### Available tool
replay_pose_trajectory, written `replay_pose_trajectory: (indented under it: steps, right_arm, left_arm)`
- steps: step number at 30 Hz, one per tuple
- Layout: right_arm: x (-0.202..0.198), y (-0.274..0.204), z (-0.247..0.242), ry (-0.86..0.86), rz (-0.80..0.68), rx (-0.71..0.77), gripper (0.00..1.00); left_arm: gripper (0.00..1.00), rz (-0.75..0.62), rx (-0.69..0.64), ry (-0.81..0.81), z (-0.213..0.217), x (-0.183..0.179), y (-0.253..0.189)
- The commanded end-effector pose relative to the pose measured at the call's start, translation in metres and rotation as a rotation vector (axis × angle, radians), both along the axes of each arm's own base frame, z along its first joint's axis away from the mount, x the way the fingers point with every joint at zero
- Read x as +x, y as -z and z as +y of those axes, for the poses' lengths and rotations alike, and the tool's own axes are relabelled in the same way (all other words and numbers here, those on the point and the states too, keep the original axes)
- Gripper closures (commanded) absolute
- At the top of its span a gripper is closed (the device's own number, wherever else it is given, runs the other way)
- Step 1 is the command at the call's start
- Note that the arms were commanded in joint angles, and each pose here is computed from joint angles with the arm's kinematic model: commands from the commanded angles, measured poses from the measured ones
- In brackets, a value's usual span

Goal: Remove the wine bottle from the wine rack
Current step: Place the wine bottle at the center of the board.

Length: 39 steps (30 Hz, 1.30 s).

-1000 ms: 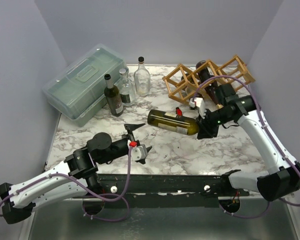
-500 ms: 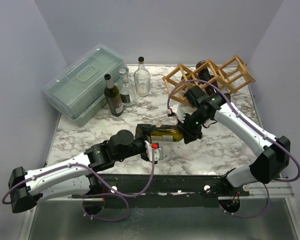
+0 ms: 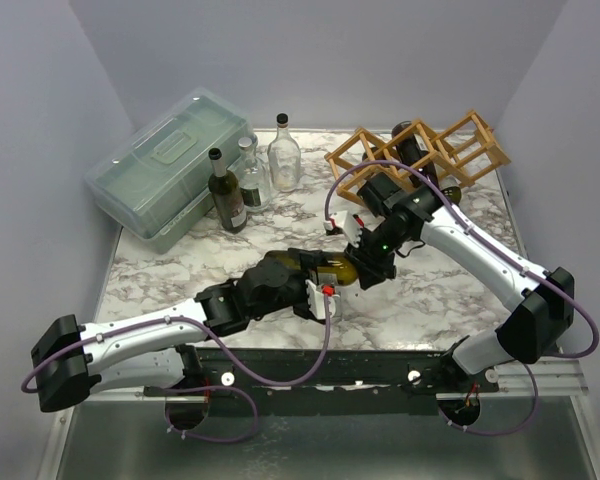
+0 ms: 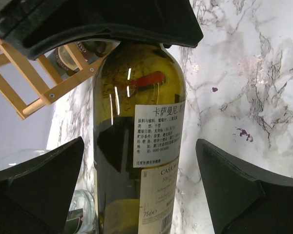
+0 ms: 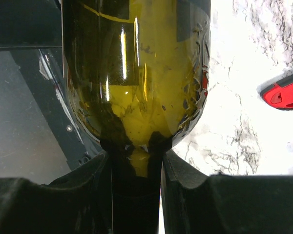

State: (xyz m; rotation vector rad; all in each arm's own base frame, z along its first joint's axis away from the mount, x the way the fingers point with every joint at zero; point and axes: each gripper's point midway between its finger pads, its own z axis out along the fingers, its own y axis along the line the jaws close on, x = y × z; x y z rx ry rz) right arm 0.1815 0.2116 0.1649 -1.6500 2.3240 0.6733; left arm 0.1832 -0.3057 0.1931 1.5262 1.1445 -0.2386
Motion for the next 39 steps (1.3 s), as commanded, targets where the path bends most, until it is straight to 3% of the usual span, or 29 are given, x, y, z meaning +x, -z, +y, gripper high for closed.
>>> replay_pose_trajectory:
  steps: [1, 14, 39]
  right_arm:
    - [0.009, -0.020, 0.024, -0.026, -0.054, 0.112, 1.00]
    - [0.002, -0.020, 0.028, -0.041, -0.035, 0.122, 1.00]
    - [-0.005, -0.021, 0.033, -0.067, -0.001, 0.137, 1.00]
  left_arm:
    - [0.01, -0.018, -0.005, -0.011, -0.006, 0.008, -0.001]
    - [0.01, -0.023, 0.076, -0.044, -0.011, 0.027, 0.018]
    - [0.01, -0.005, 0.100, -0.059, -0.009, 0.036, 0.029]
